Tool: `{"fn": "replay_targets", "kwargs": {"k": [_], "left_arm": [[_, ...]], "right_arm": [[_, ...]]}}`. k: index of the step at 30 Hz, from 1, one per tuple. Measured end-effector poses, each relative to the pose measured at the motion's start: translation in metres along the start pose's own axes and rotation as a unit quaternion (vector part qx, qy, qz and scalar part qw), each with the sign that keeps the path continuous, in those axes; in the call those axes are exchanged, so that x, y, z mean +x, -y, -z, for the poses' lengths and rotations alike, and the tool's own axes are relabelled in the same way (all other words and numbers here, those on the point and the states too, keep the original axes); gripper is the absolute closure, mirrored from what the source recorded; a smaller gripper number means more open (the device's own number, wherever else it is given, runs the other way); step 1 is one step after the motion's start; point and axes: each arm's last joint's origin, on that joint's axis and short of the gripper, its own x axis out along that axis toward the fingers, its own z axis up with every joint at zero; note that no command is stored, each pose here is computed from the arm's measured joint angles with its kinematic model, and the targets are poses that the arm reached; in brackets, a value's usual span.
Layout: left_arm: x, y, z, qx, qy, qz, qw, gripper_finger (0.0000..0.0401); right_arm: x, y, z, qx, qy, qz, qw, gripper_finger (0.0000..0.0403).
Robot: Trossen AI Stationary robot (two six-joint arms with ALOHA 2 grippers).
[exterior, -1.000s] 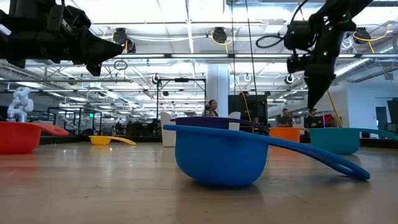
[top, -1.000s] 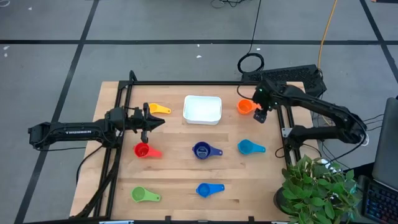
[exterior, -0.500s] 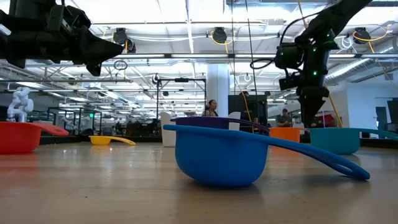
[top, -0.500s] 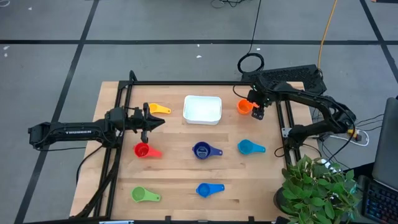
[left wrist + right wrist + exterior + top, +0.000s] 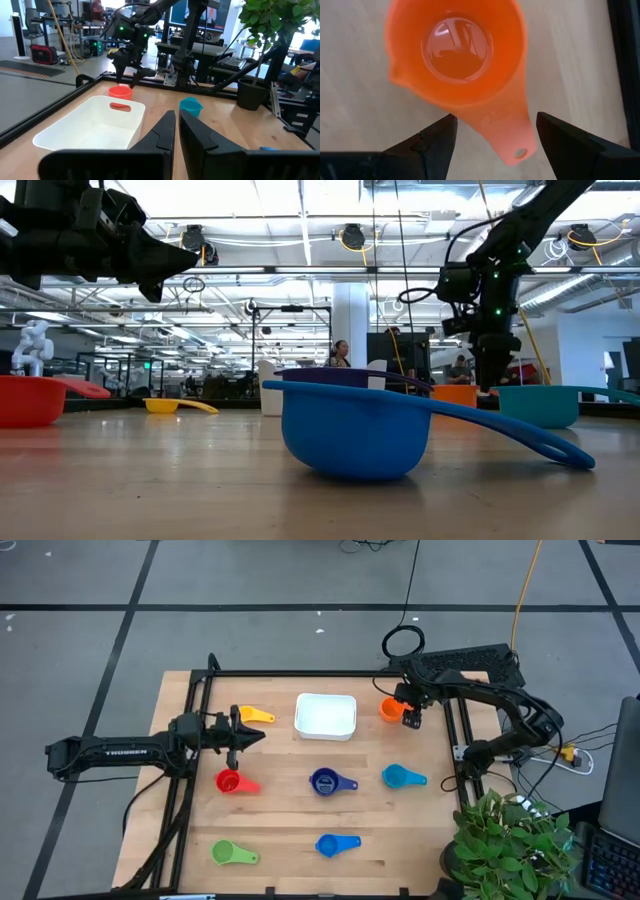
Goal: Nest measuring cups in basket
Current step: Stack the orange measuring cup on top of the purple measuring cup
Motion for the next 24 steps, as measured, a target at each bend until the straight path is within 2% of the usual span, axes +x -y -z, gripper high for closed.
{"fn": "replay_targets", "kwargs": {"k": [9,16,21,24], "left_arm": [[0.000,0.000,0.000,0.000,0.000,0.000,1.000,0.0373],[0.000,0.000,0.000,0.000,0.000,0.000,1.000,0.0373],[0.000,0.000,0.000,0.000,0.000,0.000,1.000,0.0373],[0.000,0.000,0.000,0.000,0.000,0.000,1.000,0.0373]], "right_arm": [[0.013,-0.001,0.000,-0.005,-0.025,-0.017,1.000,0.0137],[0.007,-0.011,-0.002,-0.007,-0.019,-0.036,0.999,0.0137],[0.003,-0.022,-0.006,0.005,-0.001,-0.071,0.997,0.0137],[0.003,-0.024,-0.009,0.021,-0.001,-0.052,0.998,0.0138]]}}
